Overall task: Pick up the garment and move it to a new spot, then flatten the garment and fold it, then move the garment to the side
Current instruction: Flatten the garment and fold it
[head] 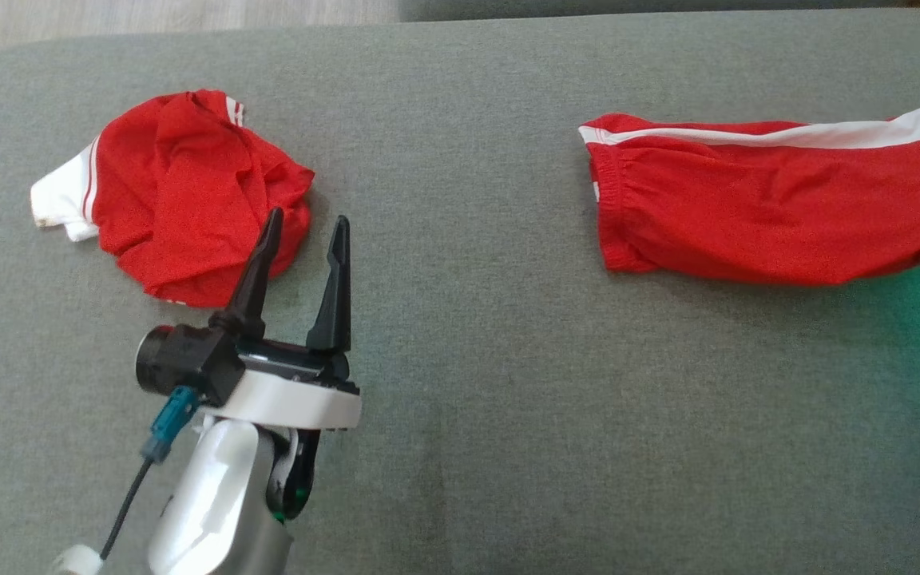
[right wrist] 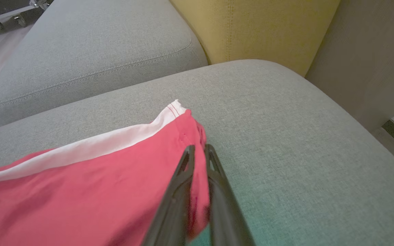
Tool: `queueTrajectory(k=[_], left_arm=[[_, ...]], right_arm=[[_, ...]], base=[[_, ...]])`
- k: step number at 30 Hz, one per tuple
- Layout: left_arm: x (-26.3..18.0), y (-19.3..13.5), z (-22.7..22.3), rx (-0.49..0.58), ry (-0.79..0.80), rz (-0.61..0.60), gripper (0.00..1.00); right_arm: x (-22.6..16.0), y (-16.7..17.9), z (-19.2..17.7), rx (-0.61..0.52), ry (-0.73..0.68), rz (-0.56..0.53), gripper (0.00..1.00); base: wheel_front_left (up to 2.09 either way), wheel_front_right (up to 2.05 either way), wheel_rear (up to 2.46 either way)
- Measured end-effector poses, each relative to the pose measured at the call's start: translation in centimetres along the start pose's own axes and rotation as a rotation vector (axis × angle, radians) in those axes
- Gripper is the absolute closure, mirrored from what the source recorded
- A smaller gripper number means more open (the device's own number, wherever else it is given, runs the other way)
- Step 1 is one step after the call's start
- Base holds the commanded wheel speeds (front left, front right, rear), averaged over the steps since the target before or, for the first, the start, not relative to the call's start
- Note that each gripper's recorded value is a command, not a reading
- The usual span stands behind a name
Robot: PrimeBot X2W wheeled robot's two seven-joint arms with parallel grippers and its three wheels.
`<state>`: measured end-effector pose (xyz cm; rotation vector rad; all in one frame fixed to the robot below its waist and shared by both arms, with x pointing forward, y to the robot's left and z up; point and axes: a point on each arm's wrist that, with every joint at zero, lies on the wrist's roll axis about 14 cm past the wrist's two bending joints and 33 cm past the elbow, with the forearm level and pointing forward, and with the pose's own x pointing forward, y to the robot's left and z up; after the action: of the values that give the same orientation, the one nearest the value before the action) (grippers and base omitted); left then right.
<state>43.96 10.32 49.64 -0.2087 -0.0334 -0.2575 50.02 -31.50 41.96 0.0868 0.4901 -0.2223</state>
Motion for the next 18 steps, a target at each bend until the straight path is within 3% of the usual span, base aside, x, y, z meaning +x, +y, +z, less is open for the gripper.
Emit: queueTrajectory(k=[7,18], left_arm=[[-0.4,-0.3,-0.3,0.003,0.008,-0.009,0.00],[-2.2,0.2,1.3,0.023,-0.023,0.015,0.00]], right_arm=[[-0.4,0.9,-0.2,0.070,-0.042,0.009,1.00],[-2.5,8.6,5.0,0.171,-0.244,0.183,1.00]], base=[[0.00,0.00,0.00],[0.00,0.00,0.00]])
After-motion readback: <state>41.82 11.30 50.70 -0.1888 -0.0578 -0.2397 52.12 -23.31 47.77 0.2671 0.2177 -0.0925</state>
